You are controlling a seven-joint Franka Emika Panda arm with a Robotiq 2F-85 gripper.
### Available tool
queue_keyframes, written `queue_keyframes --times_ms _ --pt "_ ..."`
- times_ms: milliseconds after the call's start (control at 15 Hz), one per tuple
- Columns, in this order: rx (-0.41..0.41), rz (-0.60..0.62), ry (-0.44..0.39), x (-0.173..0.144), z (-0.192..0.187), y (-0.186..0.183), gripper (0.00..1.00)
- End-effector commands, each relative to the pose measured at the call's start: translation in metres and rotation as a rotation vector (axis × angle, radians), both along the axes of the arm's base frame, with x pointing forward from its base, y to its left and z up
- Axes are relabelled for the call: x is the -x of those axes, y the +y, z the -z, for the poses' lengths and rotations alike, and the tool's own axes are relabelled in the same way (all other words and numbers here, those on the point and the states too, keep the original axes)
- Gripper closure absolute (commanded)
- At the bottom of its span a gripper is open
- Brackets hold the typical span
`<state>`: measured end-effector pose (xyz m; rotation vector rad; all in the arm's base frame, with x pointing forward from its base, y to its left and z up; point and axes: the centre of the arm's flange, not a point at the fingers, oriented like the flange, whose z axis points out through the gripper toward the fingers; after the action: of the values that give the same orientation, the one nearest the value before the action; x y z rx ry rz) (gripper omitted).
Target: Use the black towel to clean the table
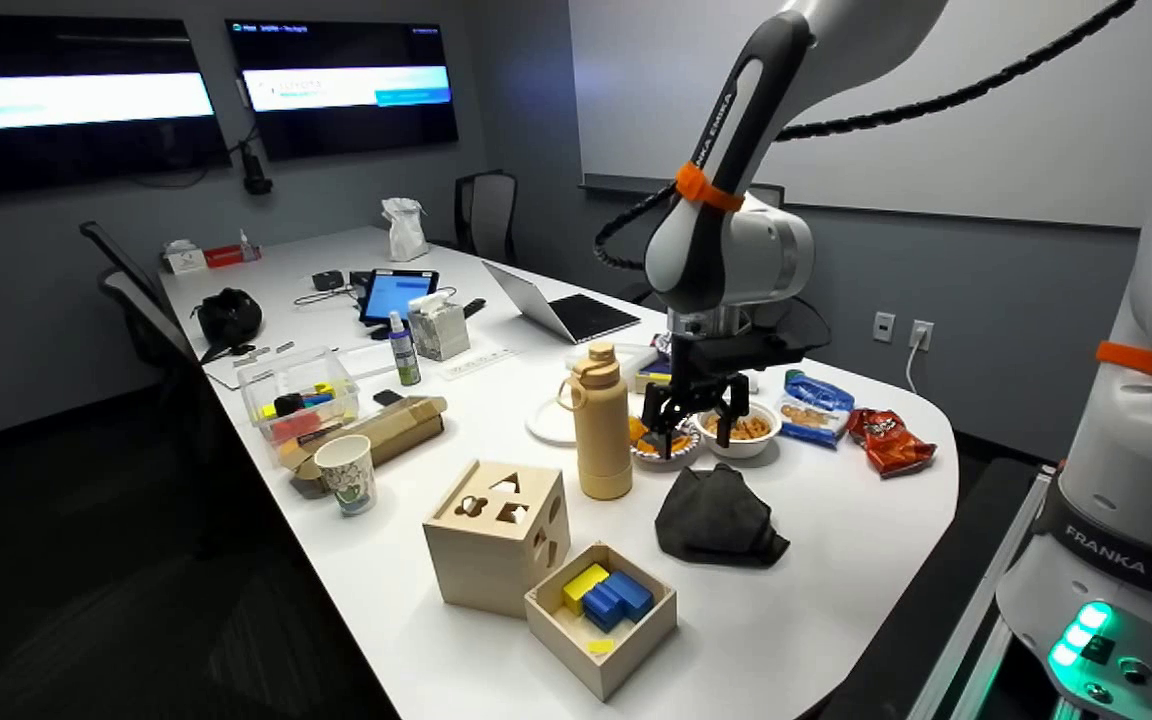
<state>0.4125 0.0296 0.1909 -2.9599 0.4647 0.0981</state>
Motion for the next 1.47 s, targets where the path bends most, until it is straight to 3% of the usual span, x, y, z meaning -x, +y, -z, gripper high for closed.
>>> queue_keyframes --times_ms 0,800,867,1000,1400 --pt "0.015 0.095 -0.040 -0.010 0.042 -0.013 0.00" --pt "-0.010 0.282 0.030 -0.026 0.124 -0.052 0.00" --pt "-0.011 0.291 0.038 -0.026 0.129 -0.054 0.25" --pt "-0.008 0.306 0.058 -0.026 0.137 -0.058 0.35" --pt "-0.016 0.316 0.093 -0.027 0.152 -0.057 0.82"
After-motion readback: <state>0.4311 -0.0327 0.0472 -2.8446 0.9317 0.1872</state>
